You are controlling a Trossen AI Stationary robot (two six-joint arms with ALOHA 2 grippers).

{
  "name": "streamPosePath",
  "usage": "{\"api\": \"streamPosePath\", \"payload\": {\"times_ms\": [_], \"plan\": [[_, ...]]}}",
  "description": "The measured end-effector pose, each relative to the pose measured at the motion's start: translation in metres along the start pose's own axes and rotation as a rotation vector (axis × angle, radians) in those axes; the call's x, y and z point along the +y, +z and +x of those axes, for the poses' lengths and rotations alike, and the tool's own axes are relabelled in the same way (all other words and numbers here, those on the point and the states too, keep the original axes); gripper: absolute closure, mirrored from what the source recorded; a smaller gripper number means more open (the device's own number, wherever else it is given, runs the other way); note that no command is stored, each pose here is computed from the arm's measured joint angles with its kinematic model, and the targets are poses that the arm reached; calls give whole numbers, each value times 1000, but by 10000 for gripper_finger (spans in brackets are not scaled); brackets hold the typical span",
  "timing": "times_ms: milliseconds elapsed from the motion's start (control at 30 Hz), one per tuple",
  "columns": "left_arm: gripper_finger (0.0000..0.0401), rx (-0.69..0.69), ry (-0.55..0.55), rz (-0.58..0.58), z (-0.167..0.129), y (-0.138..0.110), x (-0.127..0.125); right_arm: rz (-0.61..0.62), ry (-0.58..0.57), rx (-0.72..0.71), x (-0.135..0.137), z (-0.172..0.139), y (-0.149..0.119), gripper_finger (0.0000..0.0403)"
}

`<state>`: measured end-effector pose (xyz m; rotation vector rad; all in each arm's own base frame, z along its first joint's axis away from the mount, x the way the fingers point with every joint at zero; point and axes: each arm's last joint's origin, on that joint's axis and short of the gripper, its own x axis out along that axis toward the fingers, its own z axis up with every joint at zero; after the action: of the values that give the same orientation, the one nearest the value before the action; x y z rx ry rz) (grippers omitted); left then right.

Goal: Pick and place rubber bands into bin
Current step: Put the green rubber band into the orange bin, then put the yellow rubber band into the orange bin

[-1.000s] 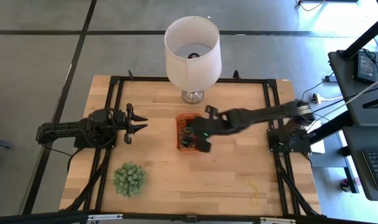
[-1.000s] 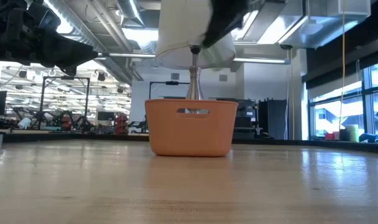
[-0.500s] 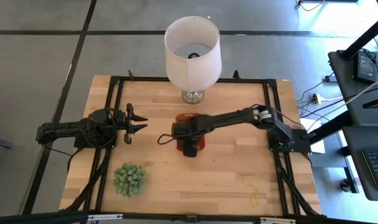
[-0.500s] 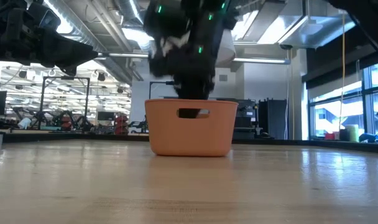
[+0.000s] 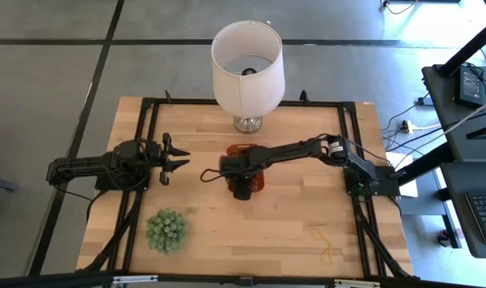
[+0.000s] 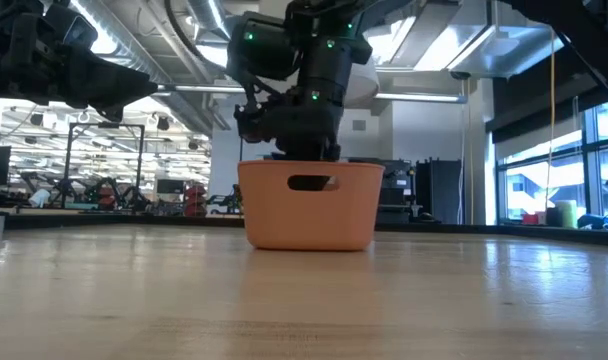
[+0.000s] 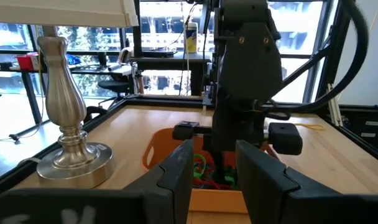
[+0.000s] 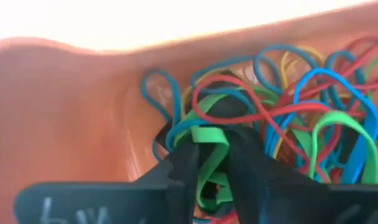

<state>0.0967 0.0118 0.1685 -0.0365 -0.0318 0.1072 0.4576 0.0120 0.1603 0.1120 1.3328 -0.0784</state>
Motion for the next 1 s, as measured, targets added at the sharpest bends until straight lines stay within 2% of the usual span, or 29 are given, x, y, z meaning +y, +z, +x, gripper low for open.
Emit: {"api": "streamPosePath", "payload": {"times_ms": [133, 267, 433, 533, 667, 767, 900, 1000], "plan": [[287, 0, 0, 0, 0, 0, 0, -1, 2, -7, 1, -6, 4, 294], [287, 0, 0, 0, 0, 0, 0, -1, 6, -32, 2, -25, 11, 272], [287, 0, 0, 0, 0, 0, 0, 0, 1, -30, 2, -54, 12, 262], [287, 7, 1, 0, 0, -1, 0, 0, -21, -89, 1, -79, 11, 261], [287, 12, 1, 0, 0, -1, 0, 10, -99, -156, 0, -114, 5, 261], [287, 13, 1, -1, 0, -1, 0, 29, -114, -198, 3, -140, -3, 261], [287, 12, 0, 0, 0, -1, 0, 63, -145, -210, 19, -170, -21, 261], [287, 12, 1, 0, 0, -1, 0, 85, -198, -161, 37, -182, -40, 265]]}}
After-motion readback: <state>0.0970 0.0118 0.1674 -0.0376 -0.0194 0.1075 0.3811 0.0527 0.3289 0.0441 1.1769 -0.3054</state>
